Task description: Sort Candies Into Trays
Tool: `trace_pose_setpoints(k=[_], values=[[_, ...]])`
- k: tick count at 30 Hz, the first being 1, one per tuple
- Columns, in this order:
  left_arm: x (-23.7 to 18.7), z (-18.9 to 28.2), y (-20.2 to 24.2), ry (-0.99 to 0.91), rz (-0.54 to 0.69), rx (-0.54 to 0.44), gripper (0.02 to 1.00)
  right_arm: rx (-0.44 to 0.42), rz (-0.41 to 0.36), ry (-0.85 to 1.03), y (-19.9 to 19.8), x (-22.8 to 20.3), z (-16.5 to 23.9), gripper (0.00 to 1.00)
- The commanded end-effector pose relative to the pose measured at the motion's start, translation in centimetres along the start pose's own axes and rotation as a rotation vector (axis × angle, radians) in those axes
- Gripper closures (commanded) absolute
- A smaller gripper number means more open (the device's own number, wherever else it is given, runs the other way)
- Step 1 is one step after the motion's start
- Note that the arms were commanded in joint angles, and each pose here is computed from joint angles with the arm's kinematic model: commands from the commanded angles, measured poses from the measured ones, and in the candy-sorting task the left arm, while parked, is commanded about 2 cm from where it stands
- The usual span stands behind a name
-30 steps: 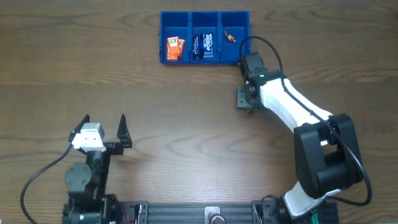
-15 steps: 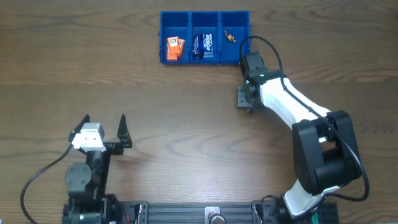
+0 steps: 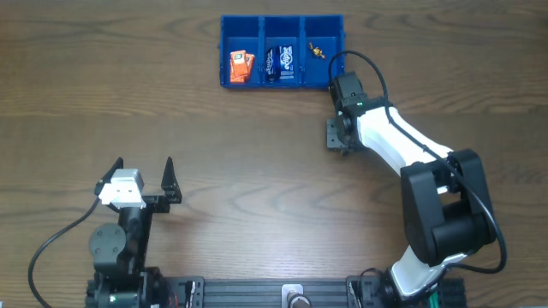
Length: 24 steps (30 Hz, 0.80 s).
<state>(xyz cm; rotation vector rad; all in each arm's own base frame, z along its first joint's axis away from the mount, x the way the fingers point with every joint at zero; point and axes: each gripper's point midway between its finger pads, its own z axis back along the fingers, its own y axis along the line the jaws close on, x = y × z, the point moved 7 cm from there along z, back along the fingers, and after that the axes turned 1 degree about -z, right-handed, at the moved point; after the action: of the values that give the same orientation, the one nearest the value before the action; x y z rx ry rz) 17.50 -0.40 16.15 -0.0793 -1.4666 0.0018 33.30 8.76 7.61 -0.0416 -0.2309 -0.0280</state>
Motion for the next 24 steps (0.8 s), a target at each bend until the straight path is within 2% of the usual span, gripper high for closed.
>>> trace_pose_setpoints(k=[1,8,17,22,24], values=[[-1.3,-0.1,-0.2,0.048,-0.006,-0.021,0.02,-0.012,0.011,0.029,-0.1,-0.4,-1.2,0.542],[-1.3,-0.1,-0.2,0.048,-0.006,-0.021,0.02,-0.006,0.011,0.031,0.0,-0.5,-1.3,0.617],[-1.3,-0.1,-0.2,0.048,-0.006,-0.021,0.023,0.01,0.009,0.024,0.2,-0.3,-1.3,0.796],[-1.3,-0.1,-0.2,0.048,-0.006,-0.021,0.02,0.035,0.005,-0.001,0.5,0.3,-1.0,0.827],[-1.3,-0.1,-0.2,0.048,-0.006,-0.021,0.02,0.046,0.008,-0.033,0.6,1.1,0.4,0.829]])
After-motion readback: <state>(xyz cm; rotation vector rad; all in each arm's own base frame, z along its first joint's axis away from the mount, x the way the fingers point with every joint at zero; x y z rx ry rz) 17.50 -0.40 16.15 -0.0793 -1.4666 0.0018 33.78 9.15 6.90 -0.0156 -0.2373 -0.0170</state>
